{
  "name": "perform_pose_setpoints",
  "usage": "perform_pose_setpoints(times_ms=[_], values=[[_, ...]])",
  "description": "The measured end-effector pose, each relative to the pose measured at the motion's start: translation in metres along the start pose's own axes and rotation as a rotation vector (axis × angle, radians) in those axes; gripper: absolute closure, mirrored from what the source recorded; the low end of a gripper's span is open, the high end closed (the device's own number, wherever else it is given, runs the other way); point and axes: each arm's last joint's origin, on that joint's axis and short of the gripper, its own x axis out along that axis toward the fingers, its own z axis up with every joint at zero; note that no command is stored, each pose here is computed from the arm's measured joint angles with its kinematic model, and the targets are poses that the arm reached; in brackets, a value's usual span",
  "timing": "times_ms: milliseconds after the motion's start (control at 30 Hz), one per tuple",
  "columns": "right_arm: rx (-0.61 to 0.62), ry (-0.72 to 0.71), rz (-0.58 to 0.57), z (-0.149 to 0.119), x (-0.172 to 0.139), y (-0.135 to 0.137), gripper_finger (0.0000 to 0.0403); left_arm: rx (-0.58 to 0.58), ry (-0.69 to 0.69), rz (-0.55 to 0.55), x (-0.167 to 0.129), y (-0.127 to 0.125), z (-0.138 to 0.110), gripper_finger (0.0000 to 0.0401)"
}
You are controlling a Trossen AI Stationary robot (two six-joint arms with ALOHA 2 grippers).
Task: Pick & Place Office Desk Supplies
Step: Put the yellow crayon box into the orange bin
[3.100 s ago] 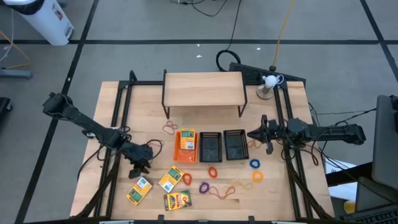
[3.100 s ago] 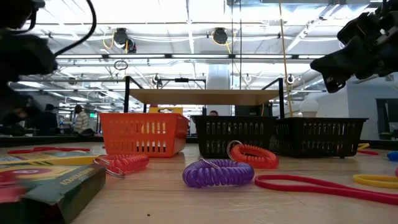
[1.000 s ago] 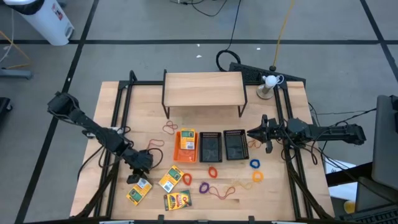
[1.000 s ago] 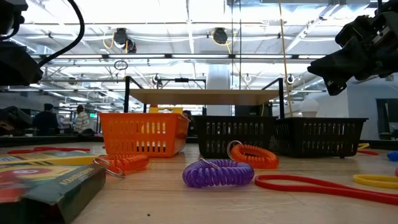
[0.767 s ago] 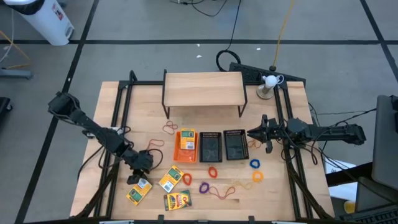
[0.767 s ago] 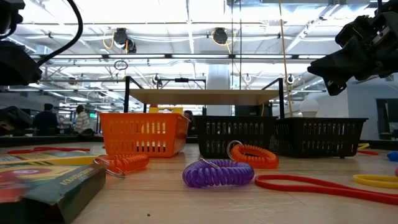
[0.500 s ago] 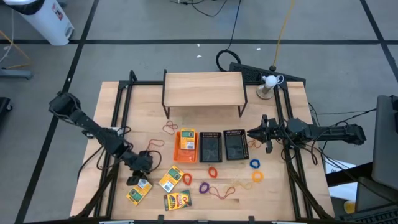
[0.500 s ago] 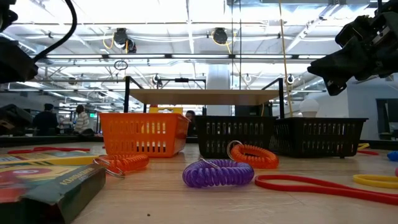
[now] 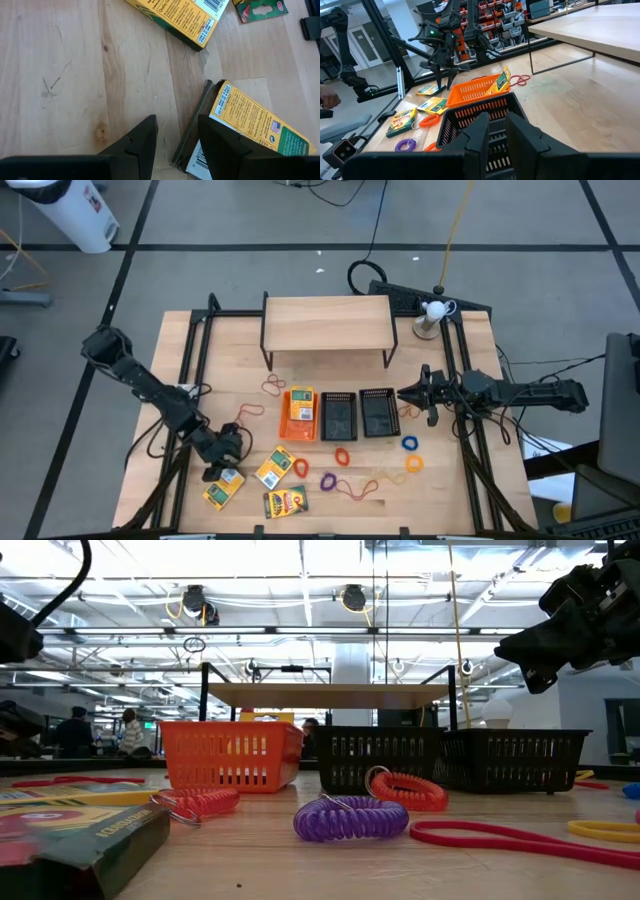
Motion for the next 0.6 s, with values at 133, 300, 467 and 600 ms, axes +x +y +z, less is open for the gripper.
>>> perform_pose_setpoints(times_ms=[133, 300, 467, 600], values=[[0.000, 0.000, 0.000, 0.0000, 0.0000, 0.0000, 0.0344, 0.014, -0.009, 0.011, -0.0001, -0.0030, -0.0024, 0.0252], [0.000, 0.000, -0.001, 0.0000, 0.0000, 0.0000, 0.0344, 0.034, -0.009, 0.011, -0.0002, -0.0059, -0.0051, 0.0253], [0.000, 0.000, -0.002, 0.0000, 0.0000, -0.0001, 0.0344, 0.045, -0.006, 0.006, -0.0001, -0.0078, -0.0067, 0.0293], [0.000, -0.001, -0.003, 0.0000, 0.0000, -0.0001, 0.0344, 0.038, 0.018, -0.028, 0.0000, -0.0090, -0.0076, 0.0355]])
